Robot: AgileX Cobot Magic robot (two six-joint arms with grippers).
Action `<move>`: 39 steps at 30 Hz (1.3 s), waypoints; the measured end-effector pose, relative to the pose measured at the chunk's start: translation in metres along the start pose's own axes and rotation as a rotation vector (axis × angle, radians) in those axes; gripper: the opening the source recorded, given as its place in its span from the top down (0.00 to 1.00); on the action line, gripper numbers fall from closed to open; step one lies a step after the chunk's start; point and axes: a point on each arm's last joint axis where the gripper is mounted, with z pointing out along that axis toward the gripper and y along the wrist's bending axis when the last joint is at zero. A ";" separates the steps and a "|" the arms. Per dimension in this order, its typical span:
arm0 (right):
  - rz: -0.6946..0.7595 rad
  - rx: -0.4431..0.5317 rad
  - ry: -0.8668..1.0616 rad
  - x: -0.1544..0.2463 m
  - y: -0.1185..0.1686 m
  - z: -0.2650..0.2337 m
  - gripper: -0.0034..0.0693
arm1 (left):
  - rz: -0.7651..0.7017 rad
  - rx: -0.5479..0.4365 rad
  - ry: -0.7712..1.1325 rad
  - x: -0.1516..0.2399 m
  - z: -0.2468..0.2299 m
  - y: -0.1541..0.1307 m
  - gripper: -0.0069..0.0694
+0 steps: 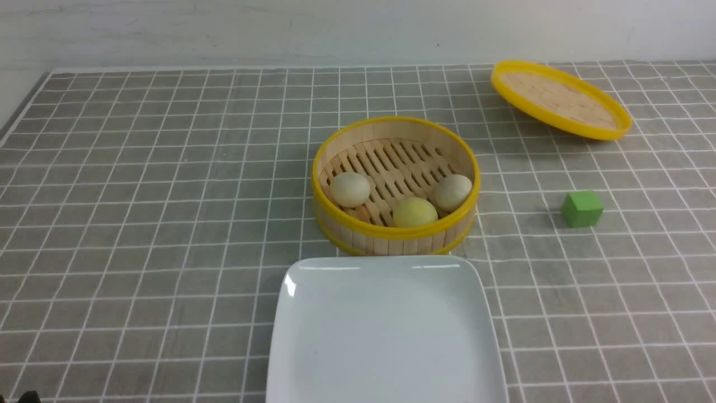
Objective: Put the steamed buns into the plate on the grey tablecloth.
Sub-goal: 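Reach toward a bun in the bamboo steamer with the right gripper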
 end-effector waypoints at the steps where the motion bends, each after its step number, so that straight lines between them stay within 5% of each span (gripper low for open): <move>1: 0.000 0.000 0.000 0.000 0.000 0.000 0.62 | 0.000 0.000 0.000 0.000 0.000 0.000 0.59; 37: -0.003 0.001 0.000 0.000 0.000 0.000 0.62 | 0.000 0.000 0.000 0.000 0.000 0.000 0.59; 39: 0.109 -0.022 -0.003 0.000 0.002 0.000 0.62 | 0.000 0.000 0.000 0.000 0.000 0.000 0.59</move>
